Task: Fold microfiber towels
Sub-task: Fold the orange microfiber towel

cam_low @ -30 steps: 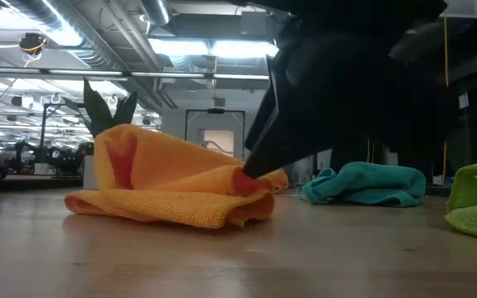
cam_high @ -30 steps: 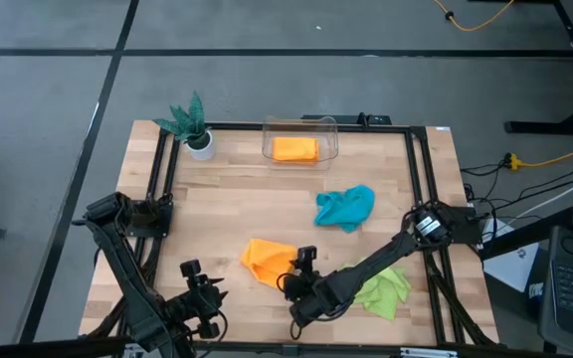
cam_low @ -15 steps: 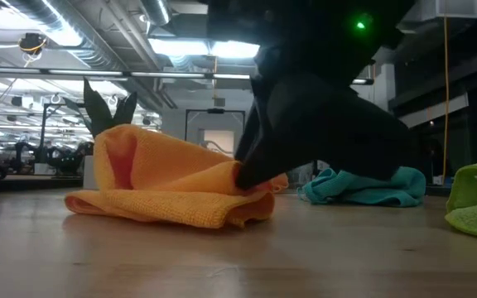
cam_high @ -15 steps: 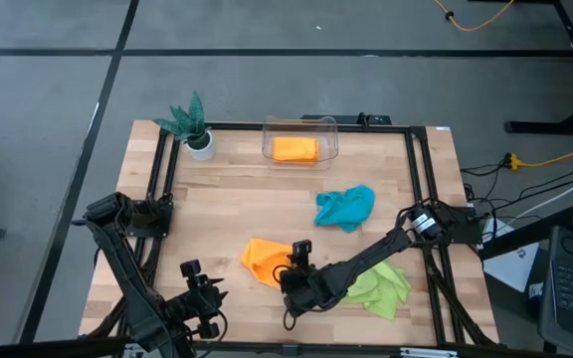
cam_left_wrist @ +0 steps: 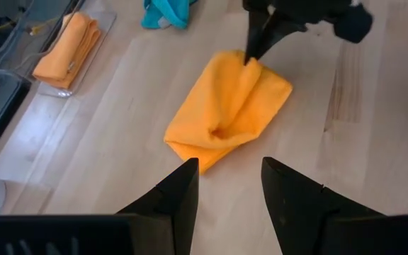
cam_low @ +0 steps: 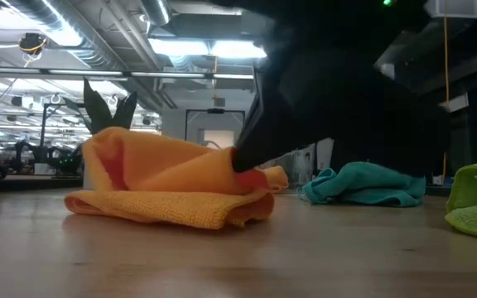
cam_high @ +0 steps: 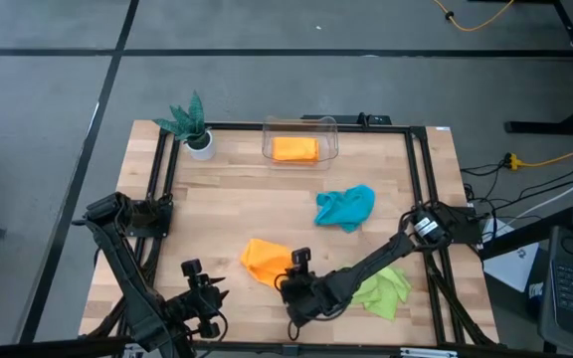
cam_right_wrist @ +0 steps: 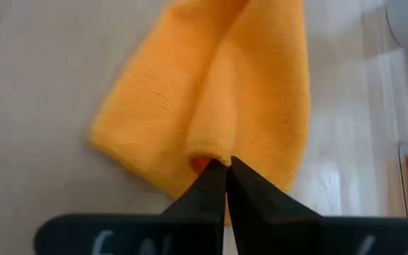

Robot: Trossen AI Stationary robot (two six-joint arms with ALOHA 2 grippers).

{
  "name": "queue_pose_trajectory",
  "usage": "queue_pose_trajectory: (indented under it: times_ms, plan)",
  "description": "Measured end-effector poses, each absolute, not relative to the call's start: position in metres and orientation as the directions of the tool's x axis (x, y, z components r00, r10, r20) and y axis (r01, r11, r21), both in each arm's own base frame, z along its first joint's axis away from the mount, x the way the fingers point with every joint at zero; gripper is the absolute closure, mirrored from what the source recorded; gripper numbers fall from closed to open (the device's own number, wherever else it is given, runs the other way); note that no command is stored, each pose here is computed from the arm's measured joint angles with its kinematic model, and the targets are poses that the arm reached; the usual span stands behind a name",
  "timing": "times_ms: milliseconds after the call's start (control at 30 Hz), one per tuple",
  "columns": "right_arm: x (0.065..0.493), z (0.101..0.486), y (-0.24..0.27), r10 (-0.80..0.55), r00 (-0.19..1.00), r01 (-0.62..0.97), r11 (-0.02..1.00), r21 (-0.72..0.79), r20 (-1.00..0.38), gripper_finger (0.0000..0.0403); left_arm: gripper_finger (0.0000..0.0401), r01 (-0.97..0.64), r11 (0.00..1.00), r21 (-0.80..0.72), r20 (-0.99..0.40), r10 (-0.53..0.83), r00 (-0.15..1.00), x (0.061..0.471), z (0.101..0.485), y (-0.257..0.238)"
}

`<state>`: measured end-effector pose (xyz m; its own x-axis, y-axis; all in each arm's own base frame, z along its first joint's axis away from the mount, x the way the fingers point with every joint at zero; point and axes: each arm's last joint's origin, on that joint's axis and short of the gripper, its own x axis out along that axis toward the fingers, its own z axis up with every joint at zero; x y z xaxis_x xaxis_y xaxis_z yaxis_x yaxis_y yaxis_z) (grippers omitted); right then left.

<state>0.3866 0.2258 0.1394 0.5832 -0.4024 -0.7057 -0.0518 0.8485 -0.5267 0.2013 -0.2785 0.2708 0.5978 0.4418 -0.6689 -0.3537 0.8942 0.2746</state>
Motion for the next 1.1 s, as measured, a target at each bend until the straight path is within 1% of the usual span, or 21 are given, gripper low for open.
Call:
queue_pose_trajectory:
  times_ms: [67,200,333,433,567,667,833,967,1033,1100]
  plan:
    - [0.385,0.14,0.234,-0.379,0.606,-0.081,0.845,-0.528,-0.699,0.0386,0.0254,-0.343,0.895,0.286,-0.666,0.443,0.6,0.201,0.271,-0.278]
    - [0.381,0.143,0.25,-0.31,0.655,-0.167,0.83,-0.532,-0.689,0.0396,0.0254,-0.34,0.894,0.291,-0.66,0.445,0.605,0.202,0.271,-0.278]
    - [0.38,0.142,0.261,-0.161,0.645,-0.294,0.85,-0.436,-0.747,0.039,0.0254,-0.341,0.895,0.288,-0.66,0.443,0.607,0.202,0.271,-0.279]
    - [0.379,0.142,0.264,-0.086,0.618,-0.345,0.864,-0.367,-0.782,0.0374,0.0254,-0.342,0.897,0.28,-0.66,0.438,0.61,0.202,0.271,-0.279]
    - [0.379,0.141,0.265,-0.037,0.601,-0.377,0.868,-0.323,-0.799,0.0348,0.0254,-0.343,0.899,0.271,-0.66,0.433,0.613,0.203,0.271,-0.28]
    - [0.379,0.145,0.269,-0.012,0.601,-0.389,0.869,-0.306,-0.799,0.0321,0.0254,-0.343,0.899,0.271,-0.661,0.433,0.613,0.203,0.271,-0.28]
    - [0.383,0.164,0.279,0.023,0.629,-0.394,0.871,-0.293,-0.777,0.0271,0.0254,-0.344,0.899,0.271,-0.661,0.433,0.613,0.203,0.271,-0.28]
    - [0.382,0.178,0.284,0.004,0.622,-0.388,0.87,-0.304,-0.783,0.0236,0.0254,-0.343,0.899,0.27,-0.661,0.433,0.614,0.203,0.271,-0.28]
    - [0.382,0.182,0.281,-0.097,0.654,-0.281,0.89,-0.36,-0.75,0.0226,0.0254,-0.343,0.899,0.27,-0.661,0.433,0.614,0.203,0.271,-0.28]
    - [0.382,0.18,0.274,-0.25,0.678,-0.117,0.892,-0.437,-0.691,0.0222,0.0254,-0.344,0.9,0.27,-0.661,0.432,0.614,0.203,0.271,-0.28]
